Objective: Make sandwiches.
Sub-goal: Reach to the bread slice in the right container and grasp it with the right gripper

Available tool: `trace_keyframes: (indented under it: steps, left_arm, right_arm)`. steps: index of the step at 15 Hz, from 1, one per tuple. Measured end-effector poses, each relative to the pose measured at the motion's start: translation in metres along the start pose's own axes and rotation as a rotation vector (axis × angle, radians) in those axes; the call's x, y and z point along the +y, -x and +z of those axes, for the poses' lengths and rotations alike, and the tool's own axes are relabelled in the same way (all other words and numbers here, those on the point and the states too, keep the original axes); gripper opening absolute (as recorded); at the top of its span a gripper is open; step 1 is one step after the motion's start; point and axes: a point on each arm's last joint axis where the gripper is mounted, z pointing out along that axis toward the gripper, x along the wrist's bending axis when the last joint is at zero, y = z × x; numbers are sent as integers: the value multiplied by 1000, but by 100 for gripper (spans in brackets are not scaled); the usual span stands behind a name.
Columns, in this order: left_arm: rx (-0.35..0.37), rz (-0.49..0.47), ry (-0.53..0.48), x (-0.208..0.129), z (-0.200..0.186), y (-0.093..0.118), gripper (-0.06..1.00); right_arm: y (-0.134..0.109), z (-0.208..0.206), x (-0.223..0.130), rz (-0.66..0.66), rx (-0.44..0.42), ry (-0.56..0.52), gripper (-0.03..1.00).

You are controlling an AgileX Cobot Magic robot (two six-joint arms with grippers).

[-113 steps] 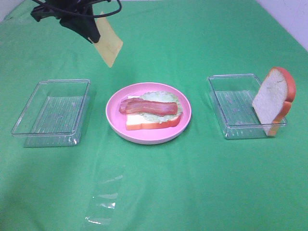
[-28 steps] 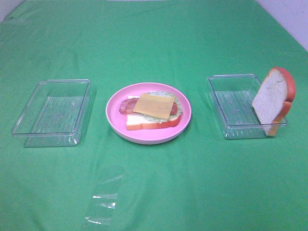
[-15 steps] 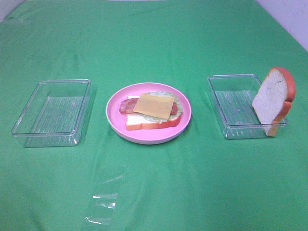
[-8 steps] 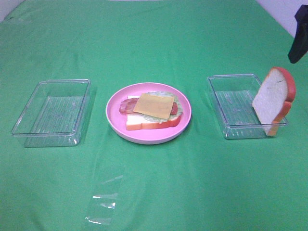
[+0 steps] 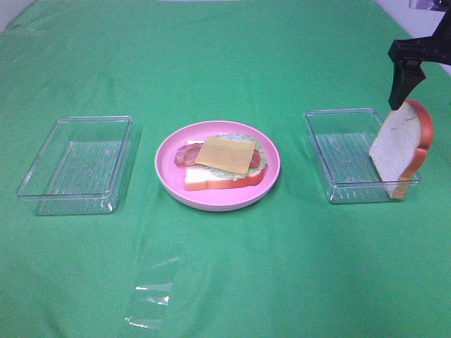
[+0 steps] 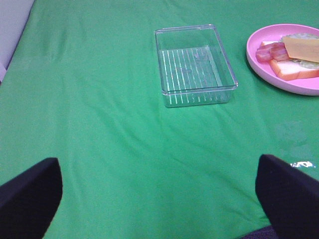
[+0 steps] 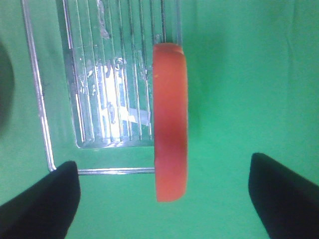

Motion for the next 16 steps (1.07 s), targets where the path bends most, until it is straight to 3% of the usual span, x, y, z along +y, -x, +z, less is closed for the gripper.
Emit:
trace_keyframes:
  steps: [8, 10, 14, 16]
  left_arm:
    - [0, 0, 0, 0, 0, 0, 97]
    - [0, 0, 0, 0, 0, 0, 97]
    - [0, 0, 0, 0, 0, 0, 97]
    - [0, 0, 0, 0, 0, 0, 97]
  right_arm:
    - [1, 55, 17, 12, 19, -118, 85]
    - [1, 57, 17, 13, 19, -122, 79]
    - [1, 56, 16, 13, 19, -127, 52]
    - [1, 56, 16, 13, 19, -127, 49]
